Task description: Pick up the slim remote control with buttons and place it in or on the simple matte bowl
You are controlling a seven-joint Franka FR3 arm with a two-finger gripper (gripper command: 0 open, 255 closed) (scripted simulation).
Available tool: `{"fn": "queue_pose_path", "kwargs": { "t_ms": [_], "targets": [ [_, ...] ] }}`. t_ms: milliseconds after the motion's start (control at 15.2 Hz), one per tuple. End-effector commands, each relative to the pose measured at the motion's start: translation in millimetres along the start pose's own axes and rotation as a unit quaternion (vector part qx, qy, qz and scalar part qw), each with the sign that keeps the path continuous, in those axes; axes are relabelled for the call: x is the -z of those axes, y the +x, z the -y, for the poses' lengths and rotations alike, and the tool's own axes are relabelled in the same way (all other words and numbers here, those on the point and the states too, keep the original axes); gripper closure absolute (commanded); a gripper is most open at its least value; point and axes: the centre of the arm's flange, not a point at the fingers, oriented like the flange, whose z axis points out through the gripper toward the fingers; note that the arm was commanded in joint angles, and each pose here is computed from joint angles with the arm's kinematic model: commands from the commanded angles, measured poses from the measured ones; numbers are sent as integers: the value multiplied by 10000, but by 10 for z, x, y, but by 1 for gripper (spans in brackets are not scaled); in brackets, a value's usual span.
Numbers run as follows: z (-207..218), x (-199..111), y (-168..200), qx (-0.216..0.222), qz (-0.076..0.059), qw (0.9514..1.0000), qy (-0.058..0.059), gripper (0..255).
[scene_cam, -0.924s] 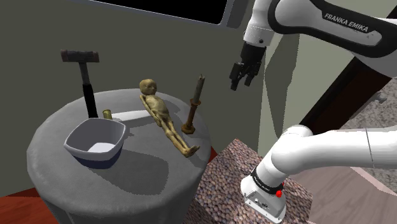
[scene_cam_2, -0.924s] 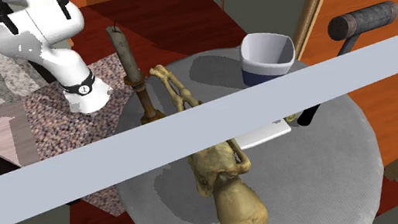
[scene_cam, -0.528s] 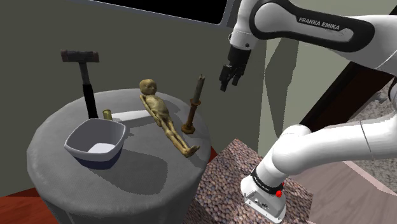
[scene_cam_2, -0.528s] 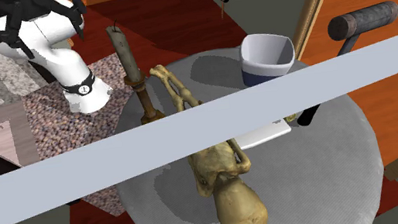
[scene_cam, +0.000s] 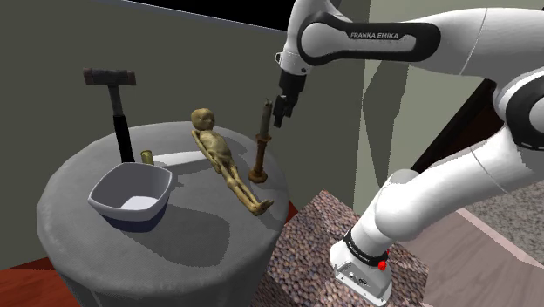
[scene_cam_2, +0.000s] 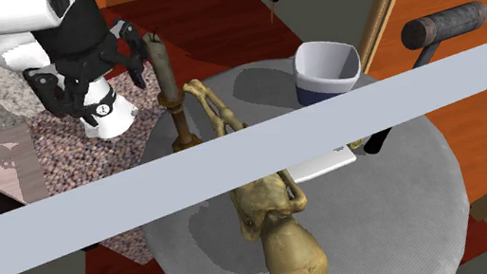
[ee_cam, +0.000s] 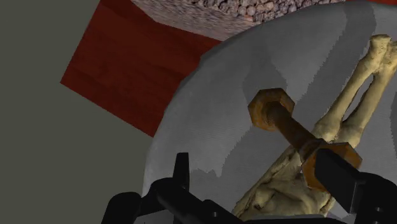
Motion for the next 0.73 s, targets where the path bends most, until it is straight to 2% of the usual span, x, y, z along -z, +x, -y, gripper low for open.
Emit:
{"fn": "queue_pose_path", "kwargs": {
  "t_ms": [0,330,660],
  "targets": [
    [53,-116,219,377,-26,9993,-3,0],
    [191,-391,786,1271,-75,9919,-7,0],
    [428,-661,1322,2154,-124,9764,-11,0]
  ]
}}
